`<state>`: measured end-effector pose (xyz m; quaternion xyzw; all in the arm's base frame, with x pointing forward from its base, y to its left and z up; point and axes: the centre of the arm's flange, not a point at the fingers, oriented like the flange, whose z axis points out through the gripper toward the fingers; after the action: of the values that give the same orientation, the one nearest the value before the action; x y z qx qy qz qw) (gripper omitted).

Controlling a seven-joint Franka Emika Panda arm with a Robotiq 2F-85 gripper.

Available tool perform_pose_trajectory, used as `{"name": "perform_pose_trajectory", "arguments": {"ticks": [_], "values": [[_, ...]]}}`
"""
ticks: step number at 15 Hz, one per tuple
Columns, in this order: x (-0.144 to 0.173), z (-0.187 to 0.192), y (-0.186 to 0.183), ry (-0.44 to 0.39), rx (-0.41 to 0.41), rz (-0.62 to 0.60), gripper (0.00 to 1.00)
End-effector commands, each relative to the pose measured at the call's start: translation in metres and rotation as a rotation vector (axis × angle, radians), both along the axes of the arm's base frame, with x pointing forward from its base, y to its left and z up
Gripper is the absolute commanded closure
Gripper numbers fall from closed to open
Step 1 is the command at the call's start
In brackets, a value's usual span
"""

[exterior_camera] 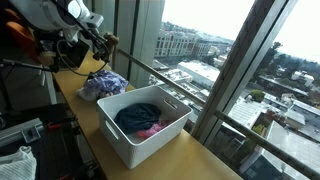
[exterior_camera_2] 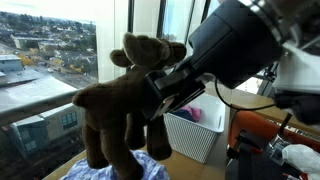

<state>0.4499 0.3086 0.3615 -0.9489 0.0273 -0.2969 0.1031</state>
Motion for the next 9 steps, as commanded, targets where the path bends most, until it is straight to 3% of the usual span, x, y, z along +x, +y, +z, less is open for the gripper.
{"name": "perform_pose_trajectory", "arguments": {"ticks": [1,9], "values": [[-0.007,-0.006,0.013,0.075,0.085,0.029,0.98],[-0.007,-0.078,0.007,0.262,0.193,0.009,0.98]]}}
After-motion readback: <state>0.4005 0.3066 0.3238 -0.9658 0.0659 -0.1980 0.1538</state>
